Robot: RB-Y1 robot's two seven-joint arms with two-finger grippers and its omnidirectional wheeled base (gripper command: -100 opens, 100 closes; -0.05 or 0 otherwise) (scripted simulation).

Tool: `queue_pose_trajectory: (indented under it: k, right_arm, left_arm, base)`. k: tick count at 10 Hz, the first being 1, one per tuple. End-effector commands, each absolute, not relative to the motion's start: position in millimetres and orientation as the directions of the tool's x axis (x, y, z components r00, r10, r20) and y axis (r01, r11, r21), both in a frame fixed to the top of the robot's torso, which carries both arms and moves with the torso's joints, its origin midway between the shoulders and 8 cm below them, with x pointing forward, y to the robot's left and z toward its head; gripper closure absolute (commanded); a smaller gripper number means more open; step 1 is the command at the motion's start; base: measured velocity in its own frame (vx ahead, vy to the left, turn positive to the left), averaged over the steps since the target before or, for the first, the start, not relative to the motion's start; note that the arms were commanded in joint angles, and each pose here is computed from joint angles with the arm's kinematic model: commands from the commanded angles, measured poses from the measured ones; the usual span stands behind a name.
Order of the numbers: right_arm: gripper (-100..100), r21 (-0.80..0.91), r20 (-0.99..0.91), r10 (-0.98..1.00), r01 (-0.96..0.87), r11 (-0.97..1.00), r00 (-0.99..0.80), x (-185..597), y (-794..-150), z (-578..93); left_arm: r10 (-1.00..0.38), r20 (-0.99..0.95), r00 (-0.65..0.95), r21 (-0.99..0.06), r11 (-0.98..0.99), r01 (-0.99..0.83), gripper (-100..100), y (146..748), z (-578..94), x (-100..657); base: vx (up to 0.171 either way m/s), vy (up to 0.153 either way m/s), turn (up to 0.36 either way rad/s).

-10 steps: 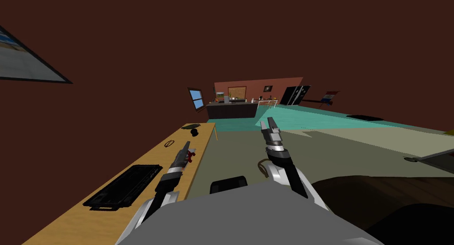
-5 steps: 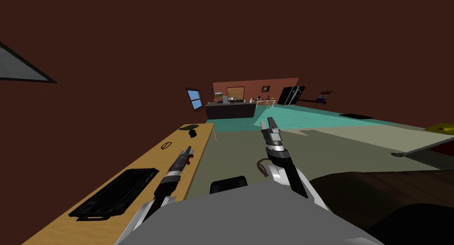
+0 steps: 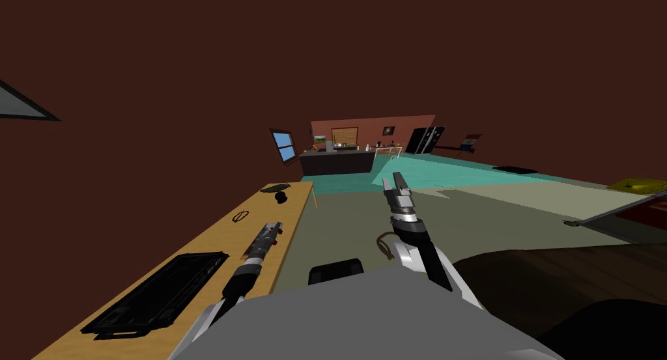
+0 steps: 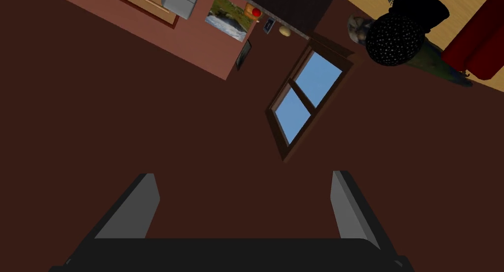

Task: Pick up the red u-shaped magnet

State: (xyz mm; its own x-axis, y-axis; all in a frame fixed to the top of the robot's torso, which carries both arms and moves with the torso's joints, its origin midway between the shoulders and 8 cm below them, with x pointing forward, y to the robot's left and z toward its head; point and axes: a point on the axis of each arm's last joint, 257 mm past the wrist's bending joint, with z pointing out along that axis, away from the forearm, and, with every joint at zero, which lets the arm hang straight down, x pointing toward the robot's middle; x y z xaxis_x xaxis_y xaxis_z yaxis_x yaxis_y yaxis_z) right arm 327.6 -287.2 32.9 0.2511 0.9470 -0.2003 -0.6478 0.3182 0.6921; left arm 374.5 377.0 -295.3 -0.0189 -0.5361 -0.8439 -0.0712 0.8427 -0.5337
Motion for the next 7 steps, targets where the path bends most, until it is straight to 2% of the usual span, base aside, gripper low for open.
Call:
queue_pose_trajectory:
  k: [1, 7]
  right_arm:
    - [0, 0.692, -0.200, 0.947, -0.648, 0.318, 0.251, 328, -287, 33]
    - [0, 0.692, -0.200, 0.947, -0.648, 0.318, 0.251, 328, -287, 33]
  left_arm:
    - [-0.523, -0.851, -0.041, -0.518, 0.851, -0.090, -100, 381, -309, 372]
    - [-0.414, -0.892, -0.184, -0.387, 0.907, -0.165, -100, 410, -378, 351]
  base:
    - [0.012, 0.004, -0.021]
    - [0.018, 0.021, -0.030]
